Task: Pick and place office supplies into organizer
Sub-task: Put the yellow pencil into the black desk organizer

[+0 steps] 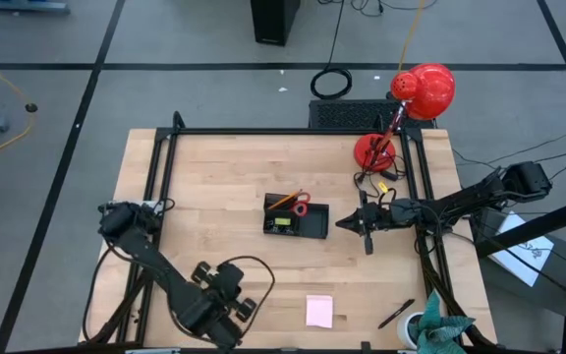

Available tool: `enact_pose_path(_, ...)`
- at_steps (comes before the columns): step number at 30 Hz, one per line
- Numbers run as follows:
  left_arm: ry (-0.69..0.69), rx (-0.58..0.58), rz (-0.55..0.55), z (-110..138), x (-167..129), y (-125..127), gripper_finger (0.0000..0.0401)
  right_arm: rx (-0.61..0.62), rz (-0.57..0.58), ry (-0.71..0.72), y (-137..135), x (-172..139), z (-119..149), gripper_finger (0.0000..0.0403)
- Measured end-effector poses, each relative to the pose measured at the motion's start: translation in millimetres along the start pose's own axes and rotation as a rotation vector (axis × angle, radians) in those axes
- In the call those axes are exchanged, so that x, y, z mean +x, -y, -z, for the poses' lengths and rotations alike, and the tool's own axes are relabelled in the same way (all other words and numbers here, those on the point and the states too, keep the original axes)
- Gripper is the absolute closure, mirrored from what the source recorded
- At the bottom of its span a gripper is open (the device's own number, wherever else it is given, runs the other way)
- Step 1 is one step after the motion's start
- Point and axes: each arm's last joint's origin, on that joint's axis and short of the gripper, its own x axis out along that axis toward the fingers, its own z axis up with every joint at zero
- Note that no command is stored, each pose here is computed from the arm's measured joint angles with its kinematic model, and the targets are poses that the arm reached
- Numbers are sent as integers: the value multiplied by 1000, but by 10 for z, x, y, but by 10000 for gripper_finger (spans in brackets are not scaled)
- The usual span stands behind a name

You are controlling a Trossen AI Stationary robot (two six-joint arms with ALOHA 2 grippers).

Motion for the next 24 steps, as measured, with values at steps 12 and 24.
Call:
enact_pose_path(12,-231,-2,-36,-13,382,-6,397,-9,0,14,-2,0,-13,399)
enact_pose_path(24,-310,-5,-39,-61,687,-44,319,-3,2,-1,1,0,1,399)
